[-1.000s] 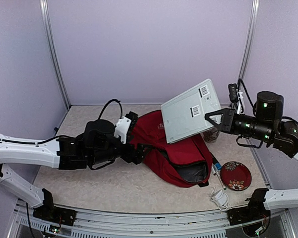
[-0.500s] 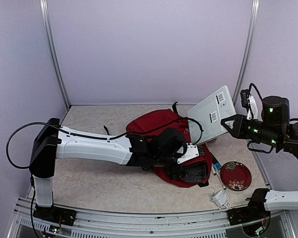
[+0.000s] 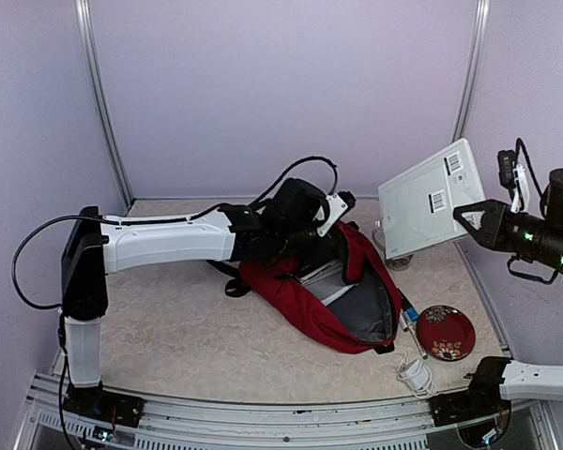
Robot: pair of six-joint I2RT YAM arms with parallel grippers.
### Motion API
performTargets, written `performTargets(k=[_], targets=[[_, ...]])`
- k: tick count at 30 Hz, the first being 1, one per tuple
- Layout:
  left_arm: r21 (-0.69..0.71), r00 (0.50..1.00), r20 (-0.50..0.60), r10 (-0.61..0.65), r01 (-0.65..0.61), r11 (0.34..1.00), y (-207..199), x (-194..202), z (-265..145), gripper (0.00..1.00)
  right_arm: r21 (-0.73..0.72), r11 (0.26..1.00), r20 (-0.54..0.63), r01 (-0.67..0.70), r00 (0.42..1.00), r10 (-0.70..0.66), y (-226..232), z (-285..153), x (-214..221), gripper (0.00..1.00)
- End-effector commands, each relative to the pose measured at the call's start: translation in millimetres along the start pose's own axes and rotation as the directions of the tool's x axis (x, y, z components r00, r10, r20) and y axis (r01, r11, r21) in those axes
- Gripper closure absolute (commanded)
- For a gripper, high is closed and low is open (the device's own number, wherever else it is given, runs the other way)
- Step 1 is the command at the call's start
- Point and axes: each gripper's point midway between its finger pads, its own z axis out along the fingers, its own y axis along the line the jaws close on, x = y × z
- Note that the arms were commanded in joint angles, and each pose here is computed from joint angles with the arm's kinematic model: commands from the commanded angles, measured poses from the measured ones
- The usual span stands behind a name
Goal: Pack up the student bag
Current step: Pick up the largest pocket of the bag from the student bag, then place the book in the largest pocket of the bag.
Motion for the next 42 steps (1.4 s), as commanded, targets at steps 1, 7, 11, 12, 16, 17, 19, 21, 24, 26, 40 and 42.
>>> performTargets(k=[1, 7, 11, 12, 16, 17, 19, 21, 24, 26, 40, 42], targets=[[-0.113, 0.953, 0.157, -0.260, 0.279, 0.954, 79, -47, -35, 1.00, -0.158, 0.986, -0.003, 0.048, 0.999, -0.049, 36, -11, -19, 1.00], [-0.124, 0.926, 0.212, -0.313, 0.343, 0.931, 99, -60, -50, 1.00, -0.498, 0.867, -0.240, -0.033, 0.965, -0.101, 102, 14, 40, 1.00], [-0.108, 0.914, 0.247, -0.323, 0.357, 0.928, 99, -68, -63, 1.00, -0.325, 0.941, -0.239, -0.093, 0.971, 0.013, 73, 49, 51, 1.00], [-0.105, 0.912, 0.250, -0.325, 0.359, 0.927, 97, -68, -65, 1.00, -0.306, 0.945, -0.228, -0.114, 0.973, 0.043, 69, 57, 54, 1.00], [-0.080, 0.922, 0.245, -0.298, 0.326, 0.942, 80, -71, -73, 1.00, -0.230, 0.951, -0.157, -0.204, 0.973, 0.171, 53, 78, 54, 1.00], [-0.078, 0.927, 0.244, -0.286, 0.312, 0.947, 75, -71, -78, 1.00, -0.208, 0.949, -0.128, -0.236, 0.969, 0.213, 46, 80, 52, 1.00], [-0.077, 0.935, 0.244, -0.258, 0.284, 0.956, 63, -68, -91, 1.00, -0.205, 0.934, -0.033, -0.292, 0.956, 0.292, 35, 79, 40, 1.00], [-0.084, 0.937, 0.257, -0.235, 0.264, 0.961, 53, -66, -105, 1.00, -0.248, 0.904, 0.037, -0.347, 0.929, 0.367, 32, 76, 29, 1.00], [-0.075, 0.950, 0.245, -0.191, 0.215, 0.974, 32, -64, -121, 1.00, -0.322, 0.874, 0.083, -0.363, 0.909, 0.408, 39, 76, 15, 1.00], [-0.080, 0.957, 0.234, -0.172, 0.196, 0.977, 22, -62, -129, 1.00, -0.411, 0.849, 0.054, -0.333, 0.920, 0.387, 62, 74, 5, 1.00], [0.151, 0.911, 0.335, -0.240, 0.200, 0.968, -23, -93, -169, 1.00, -0.448, 0.728, -0.002, -0.519, 0.815, 0.580, 60, 132, 33, 1.00], [0.179, 0.909, 0.335, -0.247, 0.195, 0.964, -28, -94, -169, 1.00, -0.447, 0.736, 0.002, -0.509, 0.822, 0.569, 67, 148, 31, 1.00]])
